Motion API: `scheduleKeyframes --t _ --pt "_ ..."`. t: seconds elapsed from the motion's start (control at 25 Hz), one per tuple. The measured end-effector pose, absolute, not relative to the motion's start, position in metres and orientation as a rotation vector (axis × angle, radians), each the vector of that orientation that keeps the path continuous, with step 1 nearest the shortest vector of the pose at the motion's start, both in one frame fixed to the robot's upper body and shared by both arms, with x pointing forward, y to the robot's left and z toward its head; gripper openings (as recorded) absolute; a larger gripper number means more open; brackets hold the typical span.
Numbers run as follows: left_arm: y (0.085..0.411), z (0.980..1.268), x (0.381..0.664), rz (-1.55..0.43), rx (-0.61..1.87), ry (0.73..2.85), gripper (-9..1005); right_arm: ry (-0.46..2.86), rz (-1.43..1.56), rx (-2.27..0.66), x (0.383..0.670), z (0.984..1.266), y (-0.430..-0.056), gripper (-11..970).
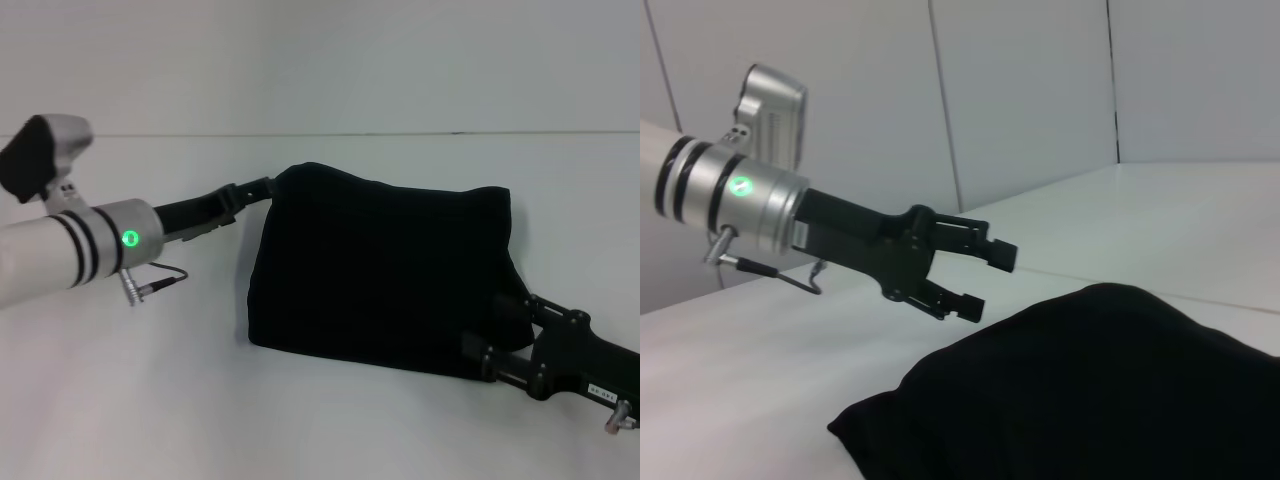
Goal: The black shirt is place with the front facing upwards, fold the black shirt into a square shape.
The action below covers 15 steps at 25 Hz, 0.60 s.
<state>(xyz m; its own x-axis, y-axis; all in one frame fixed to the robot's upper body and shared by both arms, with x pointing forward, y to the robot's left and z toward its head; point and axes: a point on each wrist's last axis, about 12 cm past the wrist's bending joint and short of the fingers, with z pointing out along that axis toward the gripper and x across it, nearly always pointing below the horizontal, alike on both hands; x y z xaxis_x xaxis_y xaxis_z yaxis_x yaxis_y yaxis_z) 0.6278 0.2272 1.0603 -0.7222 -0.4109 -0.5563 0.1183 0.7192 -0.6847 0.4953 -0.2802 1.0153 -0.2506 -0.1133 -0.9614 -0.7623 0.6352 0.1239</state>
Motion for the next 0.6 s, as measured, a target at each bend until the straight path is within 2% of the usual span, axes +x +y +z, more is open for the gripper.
scheduleKeyframes --t 0.6 --pt "0.197 1.052 0.626 -0.892 -0.175 2.210 945 1.740 0.748 -0.732 0.494 1.015 -0.277 756"
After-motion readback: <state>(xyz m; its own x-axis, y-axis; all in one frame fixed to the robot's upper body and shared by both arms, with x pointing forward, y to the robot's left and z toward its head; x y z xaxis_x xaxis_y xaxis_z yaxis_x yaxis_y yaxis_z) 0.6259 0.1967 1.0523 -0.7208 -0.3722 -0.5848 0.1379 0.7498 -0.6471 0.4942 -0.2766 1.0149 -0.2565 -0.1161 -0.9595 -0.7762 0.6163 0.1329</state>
